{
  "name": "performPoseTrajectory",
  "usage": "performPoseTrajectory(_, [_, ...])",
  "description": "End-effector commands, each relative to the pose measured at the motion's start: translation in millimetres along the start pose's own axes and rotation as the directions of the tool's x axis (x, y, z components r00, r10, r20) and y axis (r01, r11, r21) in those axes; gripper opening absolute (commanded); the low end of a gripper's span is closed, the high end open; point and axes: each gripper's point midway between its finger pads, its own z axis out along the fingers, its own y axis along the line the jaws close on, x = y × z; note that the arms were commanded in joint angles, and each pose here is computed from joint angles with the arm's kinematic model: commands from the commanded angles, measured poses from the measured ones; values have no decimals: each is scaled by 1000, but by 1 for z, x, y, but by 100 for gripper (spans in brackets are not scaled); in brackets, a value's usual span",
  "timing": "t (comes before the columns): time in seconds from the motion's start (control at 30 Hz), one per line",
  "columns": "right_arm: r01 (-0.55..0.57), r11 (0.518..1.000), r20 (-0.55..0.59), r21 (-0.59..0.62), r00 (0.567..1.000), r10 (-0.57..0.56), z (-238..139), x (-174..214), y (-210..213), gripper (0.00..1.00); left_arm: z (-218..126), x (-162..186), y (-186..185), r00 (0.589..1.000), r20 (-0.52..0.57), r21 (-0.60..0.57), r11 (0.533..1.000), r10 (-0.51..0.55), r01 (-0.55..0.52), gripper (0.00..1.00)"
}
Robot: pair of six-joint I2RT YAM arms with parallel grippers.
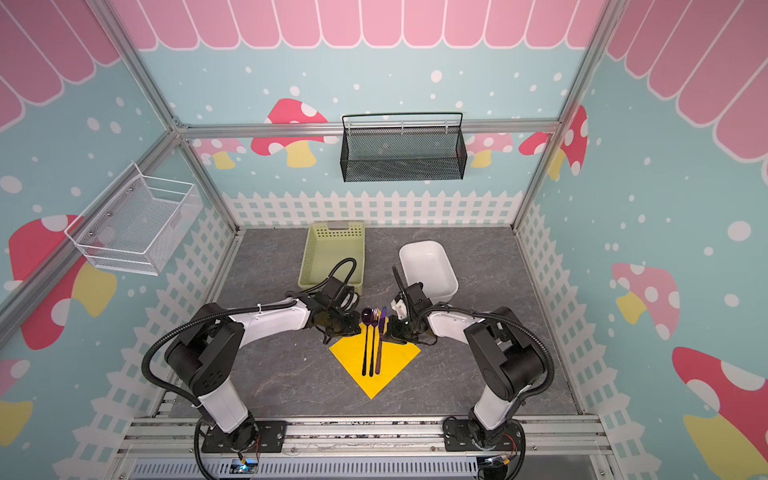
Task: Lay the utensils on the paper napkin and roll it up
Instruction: 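Open the right gripper to release the knife while the left gripper moves toward the napkin, then move the right gripper to the napkin corner nearest the robot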
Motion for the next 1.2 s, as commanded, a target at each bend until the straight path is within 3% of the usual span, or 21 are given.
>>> performPoseTrajectory(0.0, [-7,1000,-18,-1,1000,7,5,4,-6,1,8,1,-4,1000,-16,13,1000,-16,16,0])
performPoseTrajectory(1.17, [1,999,-33,-47,999,-3,14,6,-5,0,18,3,-19,999,-48,49,999,4,-2,0])
